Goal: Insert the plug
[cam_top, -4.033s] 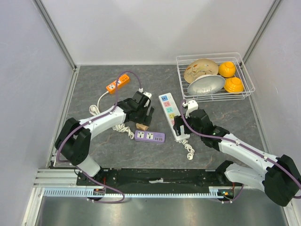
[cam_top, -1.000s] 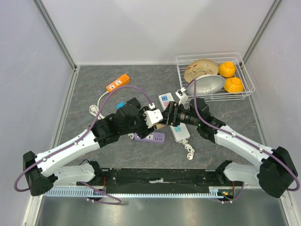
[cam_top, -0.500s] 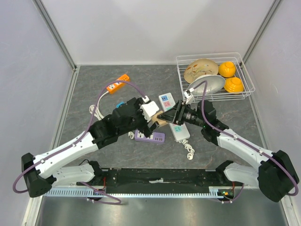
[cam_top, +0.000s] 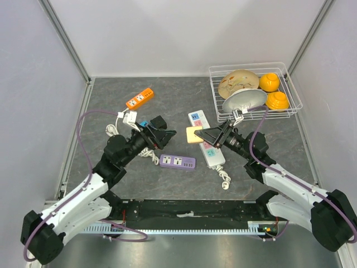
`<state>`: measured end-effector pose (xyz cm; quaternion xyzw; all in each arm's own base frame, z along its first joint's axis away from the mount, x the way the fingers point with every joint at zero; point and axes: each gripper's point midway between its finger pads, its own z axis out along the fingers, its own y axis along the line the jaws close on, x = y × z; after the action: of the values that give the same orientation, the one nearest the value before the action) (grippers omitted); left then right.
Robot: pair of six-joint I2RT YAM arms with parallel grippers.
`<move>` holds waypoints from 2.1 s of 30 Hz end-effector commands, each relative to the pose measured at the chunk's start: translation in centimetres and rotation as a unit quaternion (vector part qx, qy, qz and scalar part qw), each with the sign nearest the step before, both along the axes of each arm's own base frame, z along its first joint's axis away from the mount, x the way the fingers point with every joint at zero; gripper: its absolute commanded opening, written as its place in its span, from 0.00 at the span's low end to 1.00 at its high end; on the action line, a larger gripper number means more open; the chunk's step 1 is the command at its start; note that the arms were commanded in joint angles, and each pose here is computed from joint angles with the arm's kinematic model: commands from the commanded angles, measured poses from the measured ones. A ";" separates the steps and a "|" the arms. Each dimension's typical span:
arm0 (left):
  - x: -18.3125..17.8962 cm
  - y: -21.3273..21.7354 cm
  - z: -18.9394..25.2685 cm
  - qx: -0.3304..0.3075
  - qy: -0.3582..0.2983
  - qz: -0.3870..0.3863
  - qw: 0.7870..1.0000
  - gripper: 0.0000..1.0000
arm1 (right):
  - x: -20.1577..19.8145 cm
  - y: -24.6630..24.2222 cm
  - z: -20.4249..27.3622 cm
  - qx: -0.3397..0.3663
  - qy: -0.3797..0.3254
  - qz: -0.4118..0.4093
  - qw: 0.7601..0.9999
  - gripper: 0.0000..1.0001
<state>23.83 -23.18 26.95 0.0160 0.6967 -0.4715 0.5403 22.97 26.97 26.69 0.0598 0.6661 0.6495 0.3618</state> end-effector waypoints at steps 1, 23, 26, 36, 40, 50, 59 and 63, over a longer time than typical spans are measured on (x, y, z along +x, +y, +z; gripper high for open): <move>-2.0 -2.0 4.2 -0.166 0.023 -0.103 0.980 1.00 | -0.2 -0.9 4.6 0.078 -0.055 -0.016 0.995 0.00; -2.6 -6.2 5.3 -0.189 0.028 -0.200 0.961 0.99 | -0.4 0.1 5.6 0.096 -0.065 0.006 0.993 0.00; -2.7 -7.0 5.2 -0.183 0.029 -0.211 0.960 0.99 | -0.5 0.1 5.7 0.097 -0.067 0.006 0.993 0.00; -3.4 -8.0 5.0 -0.181 0.039 -0.228 0.956 0.91 | -0.4 0.0 5.5 0.099 -0.067 0.000 0.993 0.00; -3.6 -8.3 4.8 -0.179 0.041 -0.235 0.955 0.86 | -0.4 0.0 5.4 0.098 -0.065 0.000 0.993 0.00; -3.8 -8.4 4.8 -0.176 0.036 -0.239 0.954 0.42 | -0.5 0.2 5.3 0.088 -0.069 0.005 0.994 0.00; -2.5 -7.3 3.0 -0.113 0.042 -0.187 0.975 0.02 | 0.3 -0.5 3.6 -0.038 -0.096 -0.030 0.994 0.81; -1.1 -5.2 -0.4 0.008 0.059 -0.116 0.991 0.02 | 1.7 -2.7 1.1 -0.180 -0.100 -0.080 0.975 0.98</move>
<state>20.90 -30.62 27.15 0.0488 0.6782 -0.6309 0.3737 23.24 26.43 29.07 0.0203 0.6646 0.6136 0.4260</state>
